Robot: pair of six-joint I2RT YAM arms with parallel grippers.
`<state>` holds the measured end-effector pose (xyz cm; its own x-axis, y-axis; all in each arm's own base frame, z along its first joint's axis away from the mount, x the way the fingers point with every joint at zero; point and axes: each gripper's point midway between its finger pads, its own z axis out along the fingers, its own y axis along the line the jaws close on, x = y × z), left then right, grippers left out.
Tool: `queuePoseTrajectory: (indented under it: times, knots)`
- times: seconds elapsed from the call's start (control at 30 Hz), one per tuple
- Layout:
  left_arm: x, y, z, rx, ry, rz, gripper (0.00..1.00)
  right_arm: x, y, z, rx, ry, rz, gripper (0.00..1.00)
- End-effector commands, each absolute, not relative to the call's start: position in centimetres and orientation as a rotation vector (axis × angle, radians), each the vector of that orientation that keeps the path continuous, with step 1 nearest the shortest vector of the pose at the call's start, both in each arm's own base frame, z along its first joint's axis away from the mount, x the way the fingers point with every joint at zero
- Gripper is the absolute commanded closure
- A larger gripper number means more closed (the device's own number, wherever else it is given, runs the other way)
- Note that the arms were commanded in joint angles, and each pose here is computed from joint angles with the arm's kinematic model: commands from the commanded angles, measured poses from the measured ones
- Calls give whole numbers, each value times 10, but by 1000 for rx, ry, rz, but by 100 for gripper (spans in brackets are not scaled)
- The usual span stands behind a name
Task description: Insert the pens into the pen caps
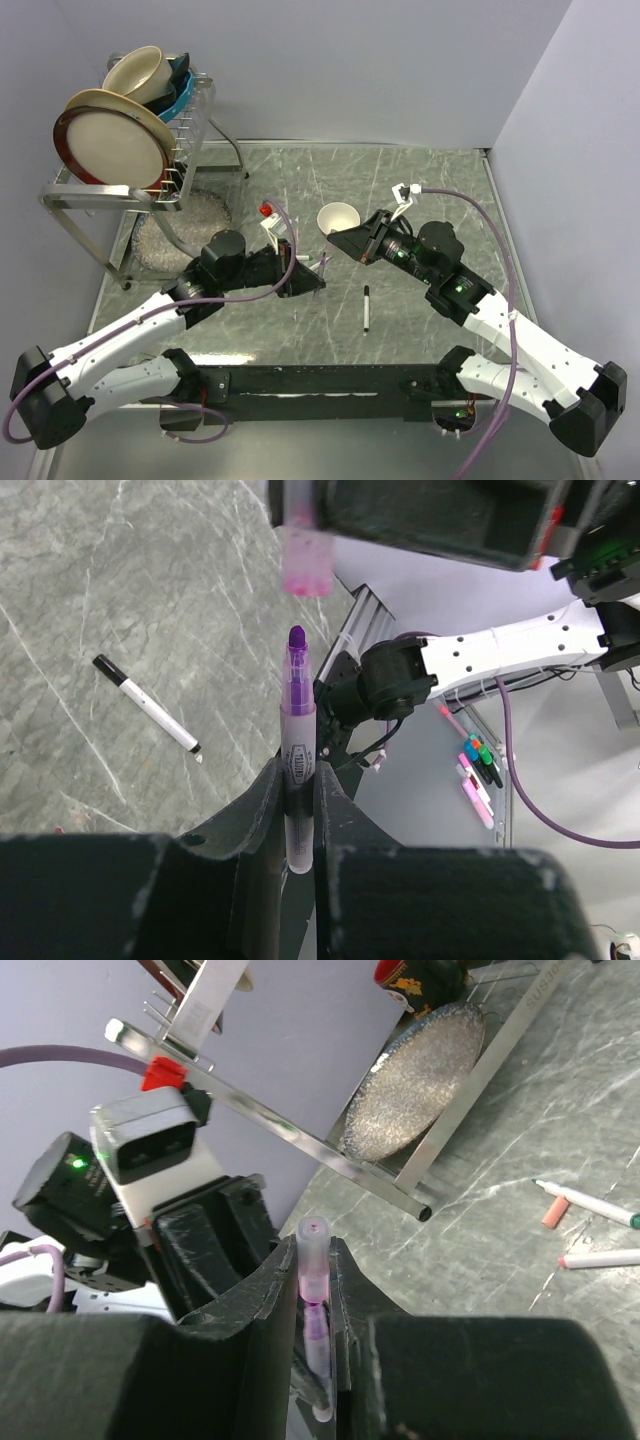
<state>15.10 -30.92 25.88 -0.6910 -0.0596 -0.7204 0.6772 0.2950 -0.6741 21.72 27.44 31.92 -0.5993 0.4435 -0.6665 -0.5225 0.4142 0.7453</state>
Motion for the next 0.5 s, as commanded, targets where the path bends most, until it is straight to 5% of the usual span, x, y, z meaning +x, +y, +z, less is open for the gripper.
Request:
queuePoseTrajectory:
  times: [0.0, 0.47]
  knots:
    - [147, -309, 286, 577, 1800, -1481, 99, 216, 275, 339, -102, 1694, 1345, 100]
    - [148, -310, 283, 579, 1804, -1483, 99, 213, 281, 334, -108, 1715, 1366, 100]
